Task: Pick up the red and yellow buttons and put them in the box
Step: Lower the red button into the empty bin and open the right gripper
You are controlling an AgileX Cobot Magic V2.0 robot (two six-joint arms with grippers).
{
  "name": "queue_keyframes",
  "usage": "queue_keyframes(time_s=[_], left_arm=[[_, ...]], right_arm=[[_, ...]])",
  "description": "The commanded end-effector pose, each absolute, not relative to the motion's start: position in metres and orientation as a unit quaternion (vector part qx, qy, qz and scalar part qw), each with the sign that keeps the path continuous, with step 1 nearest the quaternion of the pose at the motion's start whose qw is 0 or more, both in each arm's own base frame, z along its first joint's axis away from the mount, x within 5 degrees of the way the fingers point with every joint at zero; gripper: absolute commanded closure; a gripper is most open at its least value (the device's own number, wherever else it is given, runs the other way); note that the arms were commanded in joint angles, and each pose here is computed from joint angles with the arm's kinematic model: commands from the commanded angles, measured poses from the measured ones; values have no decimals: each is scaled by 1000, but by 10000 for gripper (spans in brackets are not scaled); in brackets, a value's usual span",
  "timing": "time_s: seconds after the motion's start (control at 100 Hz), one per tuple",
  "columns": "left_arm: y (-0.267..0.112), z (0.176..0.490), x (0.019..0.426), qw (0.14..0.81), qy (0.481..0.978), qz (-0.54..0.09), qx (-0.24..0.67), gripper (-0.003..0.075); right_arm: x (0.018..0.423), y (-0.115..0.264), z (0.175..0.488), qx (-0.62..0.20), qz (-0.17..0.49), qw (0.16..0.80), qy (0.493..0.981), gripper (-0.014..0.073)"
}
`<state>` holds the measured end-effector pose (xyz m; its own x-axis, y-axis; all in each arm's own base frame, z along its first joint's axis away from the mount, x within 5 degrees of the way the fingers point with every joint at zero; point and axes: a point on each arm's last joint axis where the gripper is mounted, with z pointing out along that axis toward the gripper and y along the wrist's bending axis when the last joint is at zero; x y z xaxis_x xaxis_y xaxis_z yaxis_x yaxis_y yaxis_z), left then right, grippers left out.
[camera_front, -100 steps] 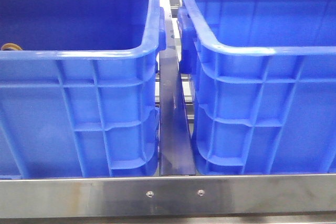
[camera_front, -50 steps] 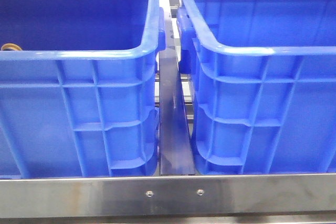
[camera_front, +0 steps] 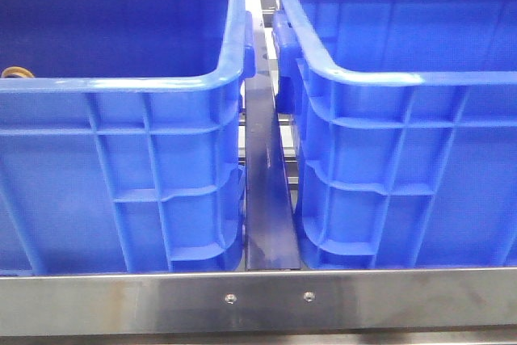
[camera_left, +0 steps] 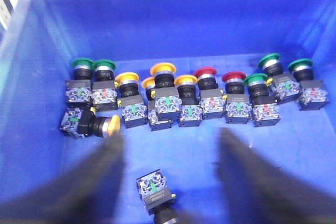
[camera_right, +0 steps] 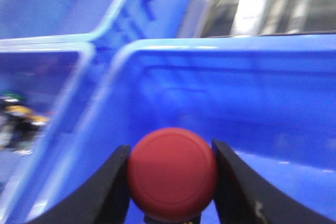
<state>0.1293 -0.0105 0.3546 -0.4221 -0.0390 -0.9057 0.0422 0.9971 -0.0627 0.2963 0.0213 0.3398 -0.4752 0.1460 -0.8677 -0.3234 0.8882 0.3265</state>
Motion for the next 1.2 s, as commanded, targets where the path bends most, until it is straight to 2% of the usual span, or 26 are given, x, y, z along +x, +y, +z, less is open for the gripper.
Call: queue_keyframes(time_s=[0.0, 0.11, 0.3, 0.7, 0.94, 1.19], left_arm=[[-10, 369, 125, 588, 807, -49, -4, 585], [-10, 370, 124, 592, 805, -49, -4, 741], [-10, 370, 124, 595, 802, -50, -5, 739], [-10, 371, 124, 596, 801, -51, -5, 739], [-11, 371, 124, 596, 801, -52, -5, 739], [-11, 371, 124, 596, 801, -54, -6, 739]], right_arm=[[295, 14, 353, -28, 195, 558, 806, 384], [301, 4, 343, 6, 156, 570, 807, 384], [319, 3, 323, 21, 133, 561, 817, 384], [365, 41, 263, -42, 96, 505, 857, 384], [389, 40, 257, -36, 85, 506, 857, 384], [393, 39, 256, -33, 79, 509, 857, 384]])
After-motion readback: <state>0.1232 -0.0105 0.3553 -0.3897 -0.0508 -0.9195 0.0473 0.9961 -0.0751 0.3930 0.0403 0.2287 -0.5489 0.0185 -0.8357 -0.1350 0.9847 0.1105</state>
